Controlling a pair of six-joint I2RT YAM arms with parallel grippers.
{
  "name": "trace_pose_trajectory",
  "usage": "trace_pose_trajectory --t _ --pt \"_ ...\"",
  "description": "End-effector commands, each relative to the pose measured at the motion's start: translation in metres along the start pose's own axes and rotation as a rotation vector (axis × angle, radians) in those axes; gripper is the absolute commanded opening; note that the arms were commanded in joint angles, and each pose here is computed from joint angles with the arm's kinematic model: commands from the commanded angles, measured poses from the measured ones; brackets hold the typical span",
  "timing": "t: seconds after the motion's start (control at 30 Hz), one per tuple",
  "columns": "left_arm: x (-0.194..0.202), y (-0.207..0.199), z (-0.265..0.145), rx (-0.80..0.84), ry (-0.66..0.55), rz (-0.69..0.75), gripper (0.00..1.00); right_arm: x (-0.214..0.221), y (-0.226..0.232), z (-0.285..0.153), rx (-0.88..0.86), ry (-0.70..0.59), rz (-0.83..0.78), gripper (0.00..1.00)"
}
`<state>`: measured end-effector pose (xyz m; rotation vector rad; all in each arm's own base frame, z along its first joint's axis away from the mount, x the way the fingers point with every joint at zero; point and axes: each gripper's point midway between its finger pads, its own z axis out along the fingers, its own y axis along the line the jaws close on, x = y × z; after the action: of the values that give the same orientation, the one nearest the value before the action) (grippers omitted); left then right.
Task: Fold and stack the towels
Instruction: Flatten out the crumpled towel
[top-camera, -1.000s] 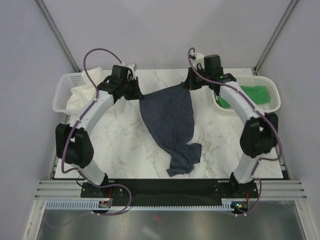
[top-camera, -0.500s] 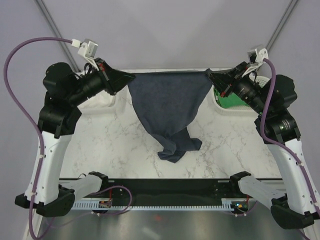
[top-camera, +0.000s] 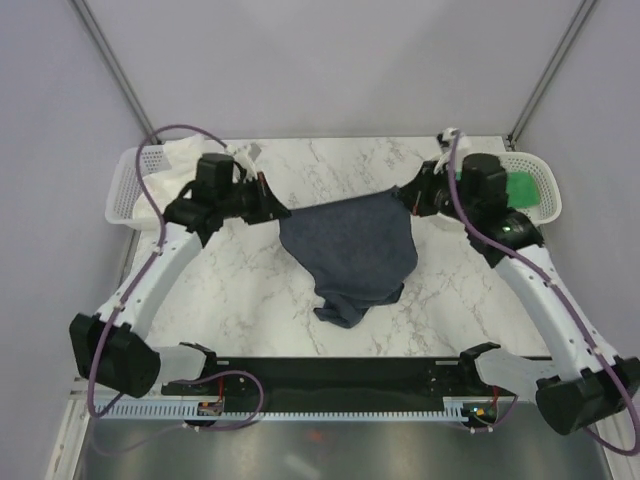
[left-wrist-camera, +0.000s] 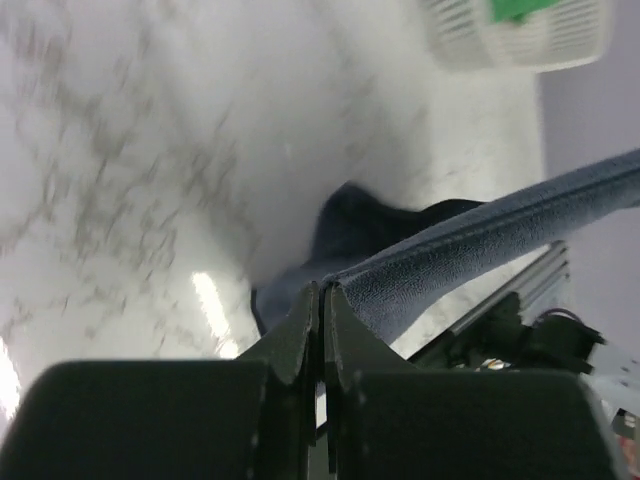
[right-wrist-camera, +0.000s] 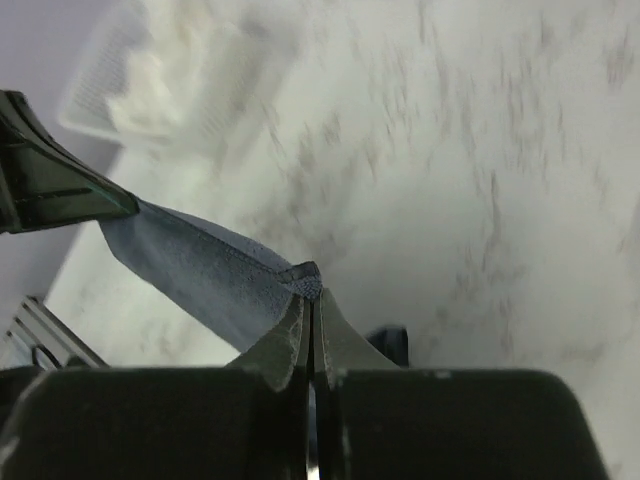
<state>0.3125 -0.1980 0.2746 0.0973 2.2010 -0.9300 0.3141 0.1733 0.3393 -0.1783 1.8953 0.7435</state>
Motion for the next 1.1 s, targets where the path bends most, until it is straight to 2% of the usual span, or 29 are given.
trace_pose_trajectory --t 0.0,0.07,0.23,0.3,0.33,0.43,0.47,0.53,0.7,1.07 --pt "0.059 0.101 0.030 -0.365 0.098 -0.159 0.02 0.107 -0.074 0.031 0.302 0.234 0.166 0.00" --pt "0.081 0.136 0.037 -0.487 0.126 -0.171 0.02 0.147 -0.077 0.048 0.338 0.273 0.177 0.00" --pt "0.119 0.170 0.065 -0.552 0.269 -0.204 0.02 0.220 -0.072 0.108 0.315 0.392 0.193 0.00" --pt "0.124 0.178 0.068 -0.578 0.285 -0.203 0.02 0.230 -0.066 0.125 0.280 0.415 0.187 0.10" --pt "0.127 0.183 0.070 -0.592 0.298 -0.205 0.02 0.236 -0.066 0.138 0.265 0.420 0.179 0.23" --pt "0.131 0.191 0.070 -0.626 0.304 -0.197 0.02 0.236 -0.062 0.156 0.194 0.428 0.110 0.40" --pt "0.133 0.197 0.070 -0.650 0.308 -0.196 0.02 0.235 -0.053 0.159 0.131 0.445 0.088 0.52" --pt "0.132 0.199 0.072 -0.658 0.310 -0.192 0.02 0.234 -0.055 0.168 0.053 0.472 0.034 0.63" --pt "0.136 0.208 0.079 -0.680 0.333 -0.199 0.02 0.241 -0.073 0.169 -0.107 0.572 0.165 0.70" --pt "0.136 0.208 0.082 -0.681 0.329 -0.207 0.02 0.273 -0.073 0.165 -0.179 0.768 0.240 0.66"
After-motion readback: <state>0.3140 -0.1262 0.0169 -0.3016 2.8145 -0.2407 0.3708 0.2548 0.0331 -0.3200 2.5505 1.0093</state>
